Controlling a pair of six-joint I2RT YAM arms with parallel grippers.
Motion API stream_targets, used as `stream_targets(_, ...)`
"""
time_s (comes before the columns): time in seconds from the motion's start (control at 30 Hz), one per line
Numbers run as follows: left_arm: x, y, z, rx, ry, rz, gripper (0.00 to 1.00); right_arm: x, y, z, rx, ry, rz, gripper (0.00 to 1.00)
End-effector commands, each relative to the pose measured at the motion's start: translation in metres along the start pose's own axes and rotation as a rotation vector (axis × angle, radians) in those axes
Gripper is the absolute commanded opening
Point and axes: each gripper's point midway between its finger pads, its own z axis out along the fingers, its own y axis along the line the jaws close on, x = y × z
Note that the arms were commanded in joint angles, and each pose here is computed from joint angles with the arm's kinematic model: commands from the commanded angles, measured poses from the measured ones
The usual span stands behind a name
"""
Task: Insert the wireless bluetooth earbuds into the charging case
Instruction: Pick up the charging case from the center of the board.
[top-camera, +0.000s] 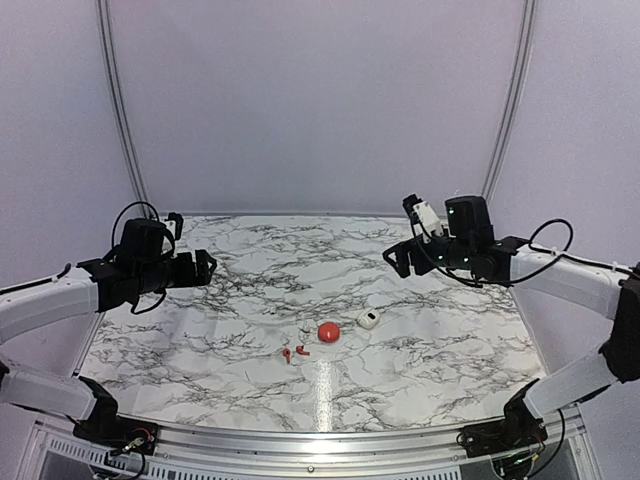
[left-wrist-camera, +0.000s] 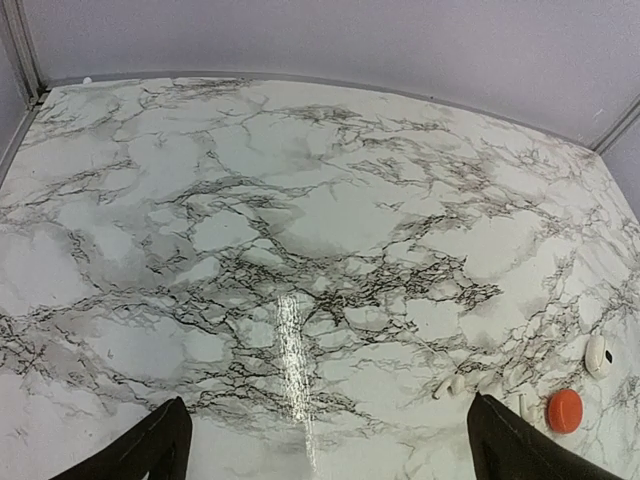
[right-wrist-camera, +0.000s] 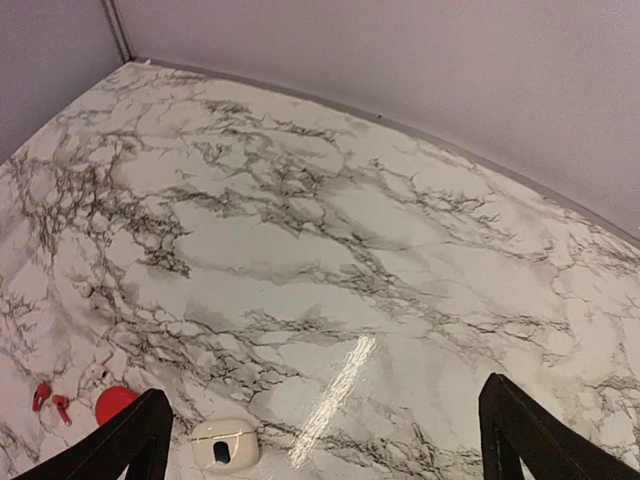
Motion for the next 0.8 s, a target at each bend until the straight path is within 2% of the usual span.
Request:
stream_targets(0.0, -0.012, -0.021, -0.004, 0.100, -0.038, 0.029, 0.99, 0.057, 0.040, 0.024, -0.153, 0.252, -0.109, 0.99)
stream_targets(0.13, -0.012, -0.031, -0.003, 0.161, -0.039, 0.026, 0.99, 0.090, 0.060, 0.043, -0.255, 0.380, -0.137, 0.96)
stream_targets(0.4, -0.009, -0.048, -0.005, 0.258, -0.046, 0.044, 0.99, 0.140, 0.070, 0.059, -0.297, 0.538, -0.178, 0.94)
stream_targets(0.77, -0.009, -0.053, -0.010, 0.300, -0.079, 0.051, 0.99, 0.163, 0.072, 0.071, -0.271, 0.598, -0.236, 0.82)
